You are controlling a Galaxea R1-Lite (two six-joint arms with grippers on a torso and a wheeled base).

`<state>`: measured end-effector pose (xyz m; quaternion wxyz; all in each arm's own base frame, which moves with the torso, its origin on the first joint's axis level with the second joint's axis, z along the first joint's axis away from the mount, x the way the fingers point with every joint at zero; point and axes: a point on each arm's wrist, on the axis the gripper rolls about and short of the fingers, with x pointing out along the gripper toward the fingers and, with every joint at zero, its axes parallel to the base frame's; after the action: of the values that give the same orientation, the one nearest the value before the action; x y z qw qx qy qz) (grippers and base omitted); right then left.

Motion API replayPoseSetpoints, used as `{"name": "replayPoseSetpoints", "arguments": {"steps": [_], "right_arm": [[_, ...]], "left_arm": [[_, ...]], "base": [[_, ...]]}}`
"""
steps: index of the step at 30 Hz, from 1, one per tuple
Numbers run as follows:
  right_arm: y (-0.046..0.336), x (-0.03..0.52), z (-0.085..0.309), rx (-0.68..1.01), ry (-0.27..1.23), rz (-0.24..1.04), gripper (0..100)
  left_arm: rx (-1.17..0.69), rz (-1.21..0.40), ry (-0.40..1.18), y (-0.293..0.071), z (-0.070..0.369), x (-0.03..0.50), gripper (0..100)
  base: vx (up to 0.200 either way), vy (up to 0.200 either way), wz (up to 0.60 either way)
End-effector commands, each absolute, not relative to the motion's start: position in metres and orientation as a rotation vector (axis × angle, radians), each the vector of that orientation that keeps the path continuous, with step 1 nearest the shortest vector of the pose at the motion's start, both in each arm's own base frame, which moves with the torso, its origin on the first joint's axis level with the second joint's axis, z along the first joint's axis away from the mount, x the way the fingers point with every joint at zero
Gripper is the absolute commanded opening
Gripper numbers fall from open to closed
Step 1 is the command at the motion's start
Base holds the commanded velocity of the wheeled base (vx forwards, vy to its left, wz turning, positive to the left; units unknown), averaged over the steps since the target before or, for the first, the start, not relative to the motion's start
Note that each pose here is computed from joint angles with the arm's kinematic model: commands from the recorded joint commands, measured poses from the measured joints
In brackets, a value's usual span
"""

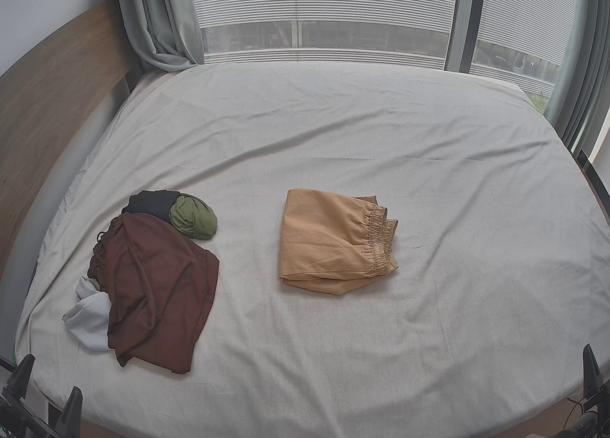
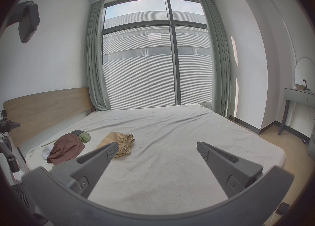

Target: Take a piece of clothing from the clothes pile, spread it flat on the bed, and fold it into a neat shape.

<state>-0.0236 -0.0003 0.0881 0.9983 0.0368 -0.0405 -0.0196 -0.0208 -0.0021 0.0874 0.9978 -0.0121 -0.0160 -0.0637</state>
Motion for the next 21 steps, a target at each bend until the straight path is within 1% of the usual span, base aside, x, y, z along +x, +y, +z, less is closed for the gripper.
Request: {"name": "replayPoseSetpoints", "arguments": {"steps": [1, 3, 5, 9, 21], "right_arm": [[-0.0007, -0.023, 0.0827, 0.064, -0.071, -0.053, 100], [-0.0011, -0.0228, 0.0774, 0.053, -0.019, -0.072, 100], [-0.0011, -0.0226, 0.0771, 0.049, -0.014, -0.076, 100], [-0.0007, -0.0226, 0.0757, 0.015, 0.001, -0.057, 100], [0.0, -0.0228, 0.0758, 0.008, -0.003, -0.017, 100]], "left_arm": [[-0.03, -0.091, -0.055, -0.002, 0.0813, -0.0231, 100], [-0.014, -0.056, -0.053, -0.0012, 0.081, -0.023, 100], [0.002, -0.002, 0.009, 0.0, 0.0751, -0.0225, 100], [0.0, 0.0, 0.008, 0.0, 0.0755, -0.0223, 100], [-0.003, -0.002, 0.0, 0.0001, 0.0755, -0.0228, 100]], "base": [[0.0, 0.0, 0.0], [0.0, 0.0, 0.0], [0.0, 0.0, 0.0], [0.0, 0.0, 0.0], [0.0, 0.0, 0.0]]}}
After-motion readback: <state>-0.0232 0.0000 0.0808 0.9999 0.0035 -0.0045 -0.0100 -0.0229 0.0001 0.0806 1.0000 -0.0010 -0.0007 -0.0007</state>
